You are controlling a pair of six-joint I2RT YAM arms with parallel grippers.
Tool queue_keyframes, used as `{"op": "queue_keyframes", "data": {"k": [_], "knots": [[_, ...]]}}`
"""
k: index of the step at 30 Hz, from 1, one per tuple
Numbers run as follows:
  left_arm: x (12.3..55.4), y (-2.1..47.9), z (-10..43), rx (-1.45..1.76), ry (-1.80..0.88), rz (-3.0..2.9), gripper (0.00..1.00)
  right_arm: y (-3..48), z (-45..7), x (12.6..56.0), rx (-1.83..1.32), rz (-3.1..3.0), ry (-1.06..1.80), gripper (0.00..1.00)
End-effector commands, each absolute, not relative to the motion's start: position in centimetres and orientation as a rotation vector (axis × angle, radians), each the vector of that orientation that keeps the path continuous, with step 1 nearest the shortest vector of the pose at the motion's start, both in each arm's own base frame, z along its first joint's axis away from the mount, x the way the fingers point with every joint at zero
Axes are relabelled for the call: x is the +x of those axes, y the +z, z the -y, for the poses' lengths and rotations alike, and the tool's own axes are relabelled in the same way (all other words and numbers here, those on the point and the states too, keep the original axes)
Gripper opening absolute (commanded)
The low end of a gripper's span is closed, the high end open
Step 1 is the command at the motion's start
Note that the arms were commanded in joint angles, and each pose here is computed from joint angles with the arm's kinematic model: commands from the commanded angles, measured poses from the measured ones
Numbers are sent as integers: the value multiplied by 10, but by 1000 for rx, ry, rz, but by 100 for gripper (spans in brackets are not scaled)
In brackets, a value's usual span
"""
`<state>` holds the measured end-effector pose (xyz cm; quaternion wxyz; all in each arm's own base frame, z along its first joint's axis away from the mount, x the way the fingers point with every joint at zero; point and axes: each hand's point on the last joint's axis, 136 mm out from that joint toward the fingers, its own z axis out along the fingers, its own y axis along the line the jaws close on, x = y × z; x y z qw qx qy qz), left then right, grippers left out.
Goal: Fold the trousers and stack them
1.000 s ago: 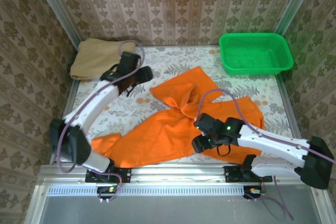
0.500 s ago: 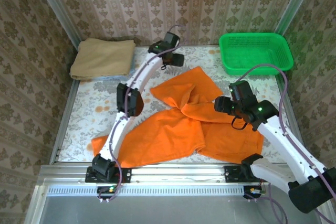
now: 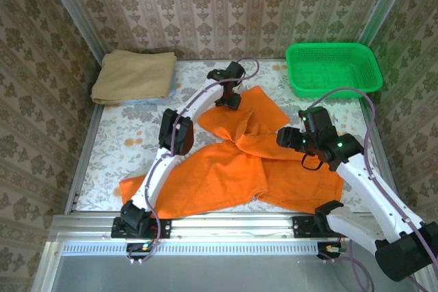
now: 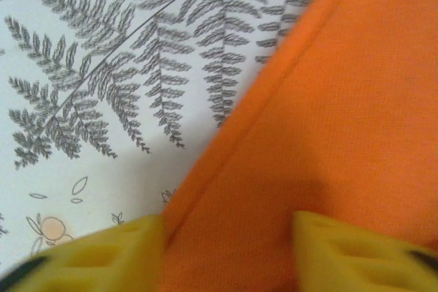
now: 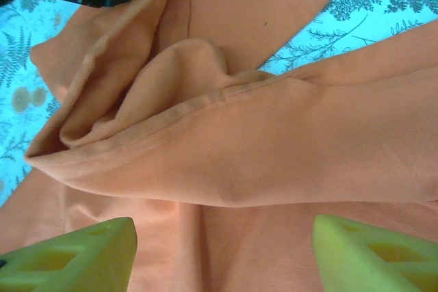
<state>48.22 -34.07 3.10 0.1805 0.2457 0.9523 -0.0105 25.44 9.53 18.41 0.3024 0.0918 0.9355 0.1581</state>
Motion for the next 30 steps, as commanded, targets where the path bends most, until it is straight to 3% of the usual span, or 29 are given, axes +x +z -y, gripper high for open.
{"op": "queue_keyframes", "data": {"k": [1, 2, 3, 12, 17, 18, 19, 20, 21, 23, 26, 30], "knots": [[470, 5, 326, 787, 137, -2733, 17, 190, -96, 251, 241, -2454, 455, 70], [470, 4, 324, 791, 144, -2734, 2, 190, -96, 251, 239, -2458, 451, 70], [473, 9, 320, 778, 167, -2724, 0, 189, -95, 250, 239, -2460, 446, 70], [489, 122, 292, 624, 173, -2509, 0, 182, -95, 250, 238, -2461, 437, 69], [481, 115, 284, 622, 150, -2559, 0, 179, -95, 251, 224, -2465, 437, 69], [482, 105, 288, 626, 125, -2578, 6, 179, -96, 252, 220, -2465, 441, 69], [483, 93, 293, 642, 107, -2605, 28, 178, -97, 253, 216, -2468, 442, 69], [483, 83, 298, 661, 88, -2628, 41, 179, -98, 253, 213, -2469, 445, 69], [483, 71, 303, 679, 85, -2655, 44, 180, -98, 254, 212, -2466, 447, 70], [481, 53, 314, 729, 91, -2668, 58, 183, -98, 254, 205, -2458, 449, 70], [476, 31, 326, 768, 76, -2682, 71, 183, -97, 252, 196, -2463, 440, 71], [475, 11, 324, 755, 82, -2708, 72, 184, -99, 251, 196, -2461, 459, 71]]}}
